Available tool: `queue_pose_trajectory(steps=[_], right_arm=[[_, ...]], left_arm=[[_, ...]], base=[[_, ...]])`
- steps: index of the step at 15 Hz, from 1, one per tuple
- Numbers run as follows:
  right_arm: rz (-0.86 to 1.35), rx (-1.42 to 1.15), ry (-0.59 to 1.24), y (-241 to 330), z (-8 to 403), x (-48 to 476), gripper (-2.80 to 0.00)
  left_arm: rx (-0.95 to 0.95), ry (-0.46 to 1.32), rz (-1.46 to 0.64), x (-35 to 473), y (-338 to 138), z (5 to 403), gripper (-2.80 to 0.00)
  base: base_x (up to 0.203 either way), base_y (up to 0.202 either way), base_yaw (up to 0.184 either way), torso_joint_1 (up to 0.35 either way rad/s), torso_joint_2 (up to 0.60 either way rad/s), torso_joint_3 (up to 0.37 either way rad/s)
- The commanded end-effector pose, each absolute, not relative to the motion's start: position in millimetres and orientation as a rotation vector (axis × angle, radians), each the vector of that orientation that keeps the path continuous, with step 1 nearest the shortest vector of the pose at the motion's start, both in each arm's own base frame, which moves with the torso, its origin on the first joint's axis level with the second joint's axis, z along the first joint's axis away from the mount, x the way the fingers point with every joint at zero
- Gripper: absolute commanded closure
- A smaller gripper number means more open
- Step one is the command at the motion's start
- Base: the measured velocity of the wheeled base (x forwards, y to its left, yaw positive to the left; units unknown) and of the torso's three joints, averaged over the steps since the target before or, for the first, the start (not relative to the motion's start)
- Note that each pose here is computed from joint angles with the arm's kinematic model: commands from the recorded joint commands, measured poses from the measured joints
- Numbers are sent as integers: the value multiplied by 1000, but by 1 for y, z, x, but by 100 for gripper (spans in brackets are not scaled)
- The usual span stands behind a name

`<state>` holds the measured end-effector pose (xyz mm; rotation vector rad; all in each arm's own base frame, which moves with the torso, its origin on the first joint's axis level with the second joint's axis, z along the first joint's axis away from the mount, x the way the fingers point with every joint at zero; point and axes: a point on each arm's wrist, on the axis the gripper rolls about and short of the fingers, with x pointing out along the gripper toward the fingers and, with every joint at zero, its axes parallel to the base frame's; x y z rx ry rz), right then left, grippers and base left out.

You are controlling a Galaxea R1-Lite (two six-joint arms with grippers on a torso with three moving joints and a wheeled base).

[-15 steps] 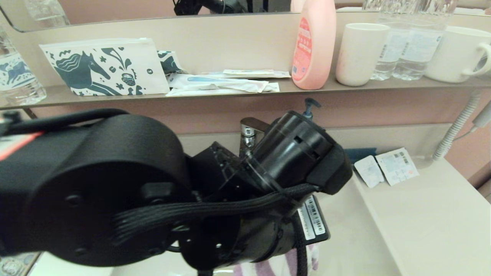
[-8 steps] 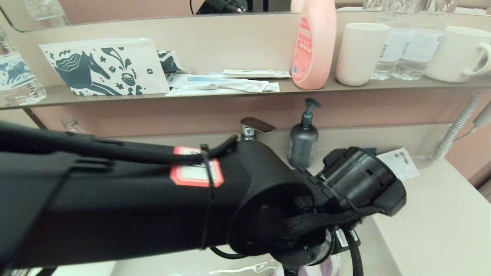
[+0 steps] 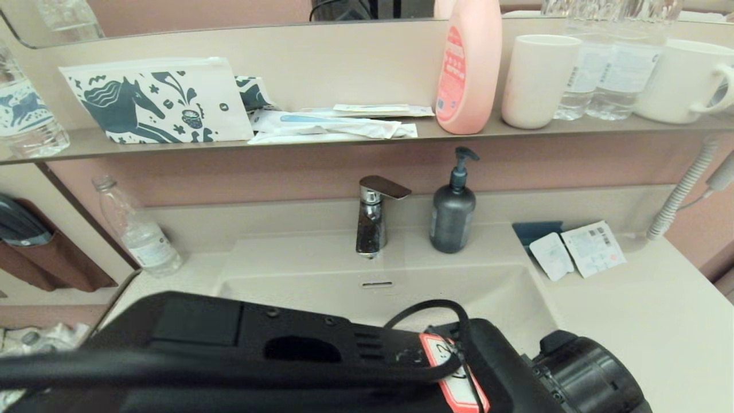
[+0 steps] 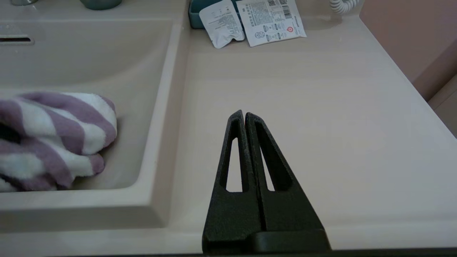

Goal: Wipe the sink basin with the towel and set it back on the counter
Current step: Wipe the sink

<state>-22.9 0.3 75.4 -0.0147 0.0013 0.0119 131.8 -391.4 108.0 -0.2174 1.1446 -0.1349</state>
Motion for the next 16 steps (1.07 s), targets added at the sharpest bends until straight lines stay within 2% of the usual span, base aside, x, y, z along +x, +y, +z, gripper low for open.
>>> queue_pose_trajectory(steps=[1,8,12,16], right_arm=[[12,-15,1,0,76,-23,0],[12,-15,2,0,76,-23,0],[12,-15,3,0,75,-23,0],[12,-15,2,0,75,-23,0]], left_arm=[[-165,1169,-98,130,-398,82,0],[-159,1172,-107,136,-411,68,0],[-222,1127,-184,147,-427,90,0],[-144,1144,-164,153,-431,66,0]], base=[[0,0,0,0,0,0],[0,0,0,0,0,0],[0,0,0,0,0,0],[0,0,0,0,0,0]])
